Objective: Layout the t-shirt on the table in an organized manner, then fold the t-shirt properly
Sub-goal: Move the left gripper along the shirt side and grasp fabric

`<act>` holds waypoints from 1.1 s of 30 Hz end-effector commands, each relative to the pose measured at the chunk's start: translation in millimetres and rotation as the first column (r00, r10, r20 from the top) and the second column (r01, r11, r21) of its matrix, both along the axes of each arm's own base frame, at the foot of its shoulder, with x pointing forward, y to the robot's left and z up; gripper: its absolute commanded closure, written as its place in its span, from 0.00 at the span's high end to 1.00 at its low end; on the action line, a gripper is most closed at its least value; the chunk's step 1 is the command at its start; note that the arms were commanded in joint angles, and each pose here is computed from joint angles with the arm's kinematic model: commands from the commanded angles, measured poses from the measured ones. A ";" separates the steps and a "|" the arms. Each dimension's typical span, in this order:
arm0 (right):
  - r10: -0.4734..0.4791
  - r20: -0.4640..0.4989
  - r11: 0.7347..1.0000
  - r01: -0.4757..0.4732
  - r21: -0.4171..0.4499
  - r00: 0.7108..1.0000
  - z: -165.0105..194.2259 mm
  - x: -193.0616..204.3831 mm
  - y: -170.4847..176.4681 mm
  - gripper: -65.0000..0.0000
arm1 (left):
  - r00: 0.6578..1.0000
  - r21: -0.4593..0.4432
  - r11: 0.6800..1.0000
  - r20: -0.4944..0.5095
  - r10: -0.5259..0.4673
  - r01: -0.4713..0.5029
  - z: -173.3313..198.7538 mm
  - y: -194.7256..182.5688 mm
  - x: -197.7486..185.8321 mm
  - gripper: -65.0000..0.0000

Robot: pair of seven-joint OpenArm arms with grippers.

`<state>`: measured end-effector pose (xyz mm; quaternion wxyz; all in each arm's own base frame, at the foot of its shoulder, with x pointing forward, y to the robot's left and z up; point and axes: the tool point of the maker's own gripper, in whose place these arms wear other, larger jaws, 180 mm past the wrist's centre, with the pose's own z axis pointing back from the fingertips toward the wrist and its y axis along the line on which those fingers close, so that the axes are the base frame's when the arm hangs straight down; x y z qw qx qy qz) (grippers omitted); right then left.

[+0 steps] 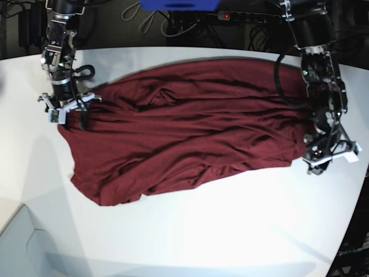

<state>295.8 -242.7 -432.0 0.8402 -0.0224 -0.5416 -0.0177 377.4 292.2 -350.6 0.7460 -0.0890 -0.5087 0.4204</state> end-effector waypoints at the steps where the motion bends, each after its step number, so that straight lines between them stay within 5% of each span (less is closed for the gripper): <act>1: -0.006 -0.023 1.000 0.005 -0.012 1.000 -2.0 -1.9 -4.4 0.52 | 0.999 0.042 0.999 0.044 -0.009 0.007 18.4 1.2 17.3 0.48; 8: -0.006 -0.025 1.000 0.005 -0.012 1.000 -2.2 -2.1 -4.4 0.52 | 0.997 0.046 0.997 -0.052 -0.058 0.061 -14.0 -17.8 33.0 0.48; 14: -0.006 -0.020 1.000 0.005 -0.012 1.000 -0.9 -0.1 -4.4 0.52 | 0.994 0.013 0.998 -0.094 -0.060 0.061 -33.0 -26.4 34.6 0.32; 33: -0.006 -0.014 1.000 0.005 -0.012 1.000 0.5 1.5 -4.4 0.52 | 0.981 0.008 0.989 -0.129 -0.142 0.145 -41.5 -59.0 54.6 0.31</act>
